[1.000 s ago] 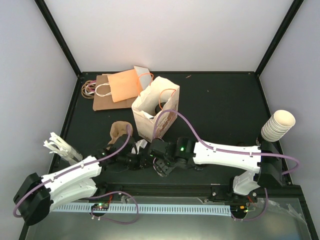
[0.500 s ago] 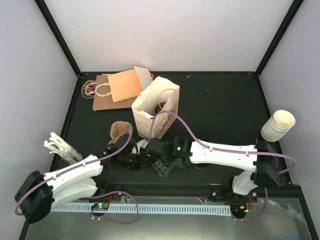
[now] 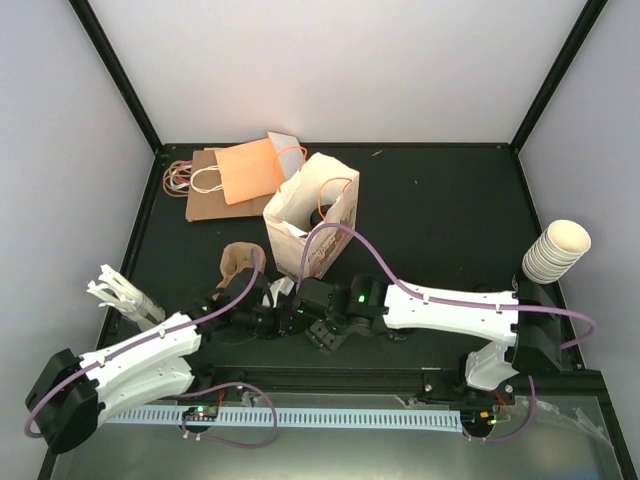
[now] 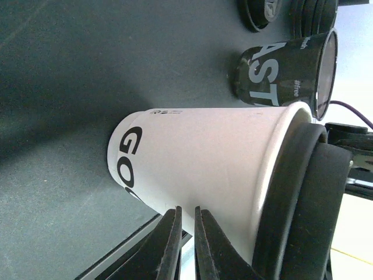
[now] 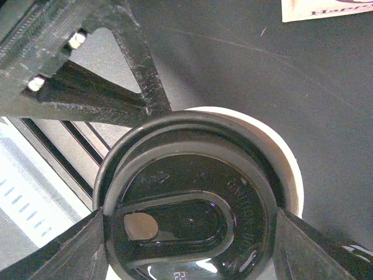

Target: Pack the takeout coffee

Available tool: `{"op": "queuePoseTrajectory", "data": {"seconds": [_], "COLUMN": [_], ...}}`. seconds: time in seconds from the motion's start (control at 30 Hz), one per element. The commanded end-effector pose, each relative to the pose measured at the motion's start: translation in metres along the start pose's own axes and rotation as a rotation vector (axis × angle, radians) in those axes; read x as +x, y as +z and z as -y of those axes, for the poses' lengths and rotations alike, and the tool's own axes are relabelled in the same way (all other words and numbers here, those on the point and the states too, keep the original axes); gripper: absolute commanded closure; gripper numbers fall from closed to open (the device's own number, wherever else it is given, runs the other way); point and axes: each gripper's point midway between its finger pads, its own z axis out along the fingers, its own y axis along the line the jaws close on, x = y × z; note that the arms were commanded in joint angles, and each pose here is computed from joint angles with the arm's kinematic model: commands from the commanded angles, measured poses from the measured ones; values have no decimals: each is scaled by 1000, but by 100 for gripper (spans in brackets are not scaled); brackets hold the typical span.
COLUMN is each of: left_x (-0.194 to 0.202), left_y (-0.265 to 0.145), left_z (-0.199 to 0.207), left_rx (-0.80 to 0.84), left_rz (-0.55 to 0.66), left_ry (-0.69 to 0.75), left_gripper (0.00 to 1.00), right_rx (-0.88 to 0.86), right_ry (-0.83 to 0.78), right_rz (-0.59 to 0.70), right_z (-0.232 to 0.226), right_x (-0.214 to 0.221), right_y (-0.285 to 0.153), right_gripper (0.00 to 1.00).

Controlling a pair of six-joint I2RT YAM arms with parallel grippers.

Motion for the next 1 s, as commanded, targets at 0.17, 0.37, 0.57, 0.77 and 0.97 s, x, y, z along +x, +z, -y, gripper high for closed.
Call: {"op": "queuePoseTrajectory", "data": {"seconds": [0.17,0.37,0.57,0.77,0.97], "left_x": [-9,-10,-11,-11,-11], "left_y": [-6,-9,-9,-8,-8], "left_z": [12,11,12,14,15], "left_rx": [3,-16,-13,-8,-3], "left_rz": [30,38,42,39,35], "left_ry": [38,47,47,49,50], "left_gripper": [90,90,89,89,89], "right_rx": [59,78,78,68,63], "right_ry": [13,24,24,20,17], "right_rz": [71,95,74,47,22], "right_z": [11,15,14,10,9], "right_x": [-13,-15,-12,-8,-3], "right_y": [-19,-27,-16,-5,4], "right_gripper": [29,29,29,29,29]}}
